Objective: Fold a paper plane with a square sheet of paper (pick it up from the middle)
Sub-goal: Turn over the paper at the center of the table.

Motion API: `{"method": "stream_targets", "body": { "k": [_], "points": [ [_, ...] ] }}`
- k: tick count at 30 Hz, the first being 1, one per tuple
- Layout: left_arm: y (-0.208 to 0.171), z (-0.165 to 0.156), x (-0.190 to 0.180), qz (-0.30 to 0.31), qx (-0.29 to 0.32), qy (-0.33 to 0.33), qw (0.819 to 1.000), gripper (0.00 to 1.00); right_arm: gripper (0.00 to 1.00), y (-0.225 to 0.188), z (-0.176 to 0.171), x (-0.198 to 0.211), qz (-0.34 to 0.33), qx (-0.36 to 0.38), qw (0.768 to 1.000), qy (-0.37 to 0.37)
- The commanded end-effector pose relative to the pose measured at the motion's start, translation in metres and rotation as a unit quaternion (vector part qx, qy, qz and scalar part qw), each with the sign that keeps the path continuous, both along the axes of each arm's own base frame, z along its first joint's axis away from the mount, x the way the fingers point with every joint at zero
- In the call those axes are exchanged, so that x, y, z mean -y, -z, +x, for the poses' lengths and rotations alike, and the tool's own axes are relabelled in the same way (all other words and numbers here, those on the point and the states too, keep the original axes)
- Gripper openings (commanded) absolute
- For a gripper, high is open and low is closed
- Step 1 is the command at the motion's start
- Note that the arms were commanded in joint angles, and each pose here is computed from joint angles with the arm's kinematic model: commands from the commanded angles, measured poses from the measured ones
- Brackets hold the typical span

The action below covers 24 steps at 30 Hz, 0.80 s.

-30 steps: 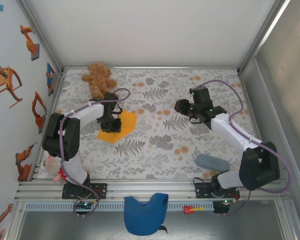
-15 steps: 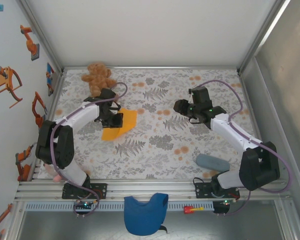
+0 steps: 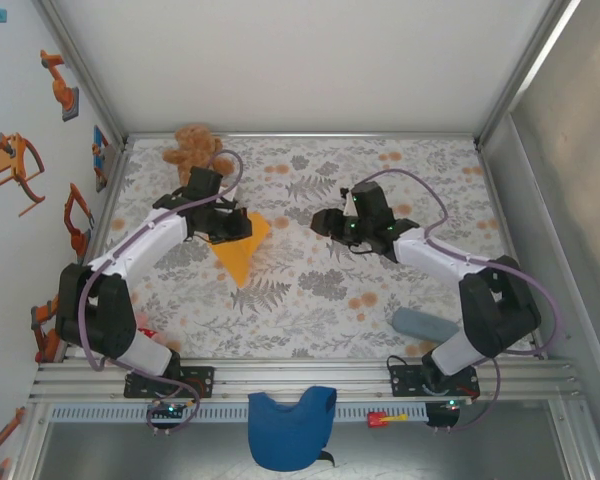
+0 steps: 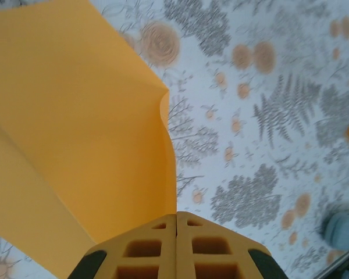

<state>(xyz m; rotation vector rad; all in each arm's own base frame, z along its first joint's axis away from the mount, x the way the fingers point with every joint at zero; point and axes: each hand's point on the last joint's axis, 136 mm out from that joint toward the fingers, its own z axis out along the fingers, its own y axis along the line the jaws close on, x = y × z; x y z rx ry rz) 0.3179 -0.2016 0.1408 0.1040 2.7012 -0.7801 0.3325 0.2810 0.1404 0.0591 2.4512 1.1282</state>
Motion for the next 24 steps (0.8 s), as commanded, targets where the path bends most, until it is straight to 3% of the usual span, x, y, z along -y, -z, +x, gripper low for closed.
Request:
{"method": "stream_targets", "body": {
  "k": [1, 10, 24],
  "points": [
    [-0.022, 0.005, 0.005, -0.051, 0.016, -0.031, 0.998, 0.00, 0.56, -0.009, 0.000, -0.024, 0.076, -0.009, 0.997, -0.009],
    [-0.022, 0.007, 0.005, -0.074, 0.013, -0.054, 0.996, 0.01, 0.58, -0.009, 0.014, -0.073, 0.222, -0.072, 0.972, -0.017],
    [-0.017, 0.003, 0.001, -0.075, 0.010, -0.063, 0.995, 0.01, 0.53, 0.021, 0.032, -0.124, 0.304, -0.173, 0.937, 0.019]
  ]
}}
